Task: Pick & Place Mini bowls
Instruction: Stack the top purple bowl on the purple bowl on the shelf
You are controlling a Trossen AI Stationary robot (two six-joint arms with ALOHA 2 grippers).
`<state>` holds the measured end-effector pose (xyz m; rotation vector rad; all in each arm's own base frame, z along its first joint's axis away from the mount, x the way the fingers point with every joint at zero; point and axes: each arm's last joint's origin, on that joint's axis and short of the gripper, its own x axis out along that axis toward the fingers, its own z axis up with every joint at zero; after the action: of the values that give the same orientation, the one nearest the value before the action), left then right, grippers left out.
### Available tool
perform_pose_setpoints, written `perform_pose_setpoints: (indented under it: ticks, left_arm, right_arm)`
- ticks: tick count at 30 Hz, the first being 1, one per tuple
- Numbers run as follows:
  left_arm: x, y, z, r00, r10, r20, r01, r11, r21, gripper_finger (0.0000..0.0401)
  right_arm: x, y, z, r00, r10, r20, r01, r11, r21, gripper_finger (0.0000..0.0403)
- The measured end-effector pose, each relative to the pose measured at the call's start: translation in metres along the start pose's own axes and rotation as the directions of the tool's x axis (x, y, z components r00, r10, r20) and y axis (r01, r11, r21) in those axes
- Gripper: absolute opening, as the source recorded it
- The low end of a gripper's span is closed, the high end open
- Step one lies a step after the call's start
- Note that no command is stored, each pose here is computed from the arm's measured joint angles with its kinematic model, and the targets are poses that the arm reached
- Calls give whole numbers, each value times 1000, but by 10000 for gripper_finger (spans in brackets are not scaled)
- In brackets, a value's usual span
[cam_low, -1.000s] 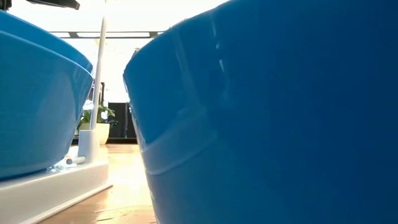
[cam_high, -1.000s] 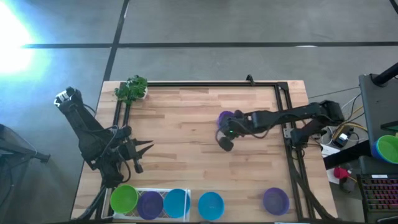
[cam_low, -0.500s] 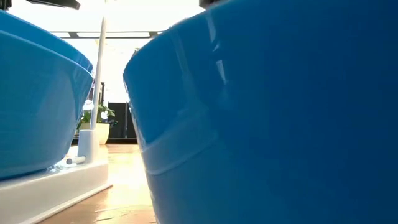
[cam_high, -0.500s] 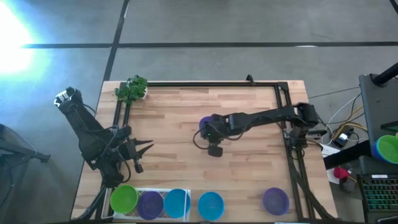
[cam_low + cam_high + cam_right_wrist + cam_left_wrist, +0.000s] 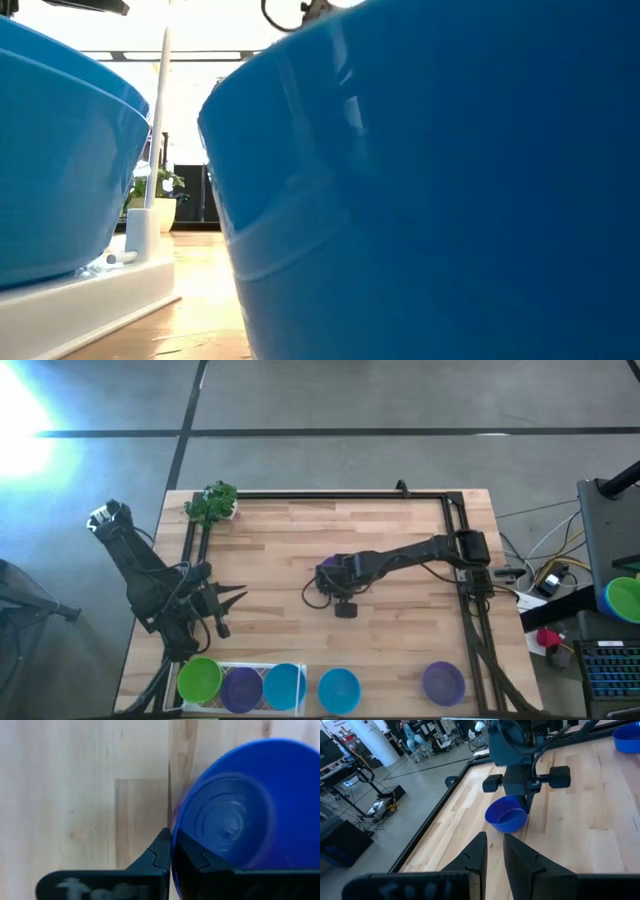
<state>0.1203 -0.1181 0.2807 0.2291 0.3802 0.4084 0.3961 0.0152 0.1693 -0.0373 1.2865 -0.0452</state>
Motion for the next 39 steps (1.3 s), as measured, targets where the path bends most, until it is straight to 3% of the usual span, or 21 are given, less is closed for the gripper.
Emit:
perform_pose_setpoints:
  ticks: [15, 30, 39]
  left_arm:
    - [0, 0, 0, 1000, 0, 0, 0, 1000, 1, 58]
    - [0, 0, 0, 1000, 0, 0, 0, 1000, 1, 58]
    - [0, 0, 0, 1000, 2, -1, -2, 1000, 0, 58]
  right_arm:
    - [3, 1, -1, 1000, 22, -10, -22, 1000, 0, 12]
    - [0, 3, 0, 1000, 24, 0, -24, 999, -47, 104]
    - [-45, 2, 2, 993, 30, 115, -21, 996, -82, 103]
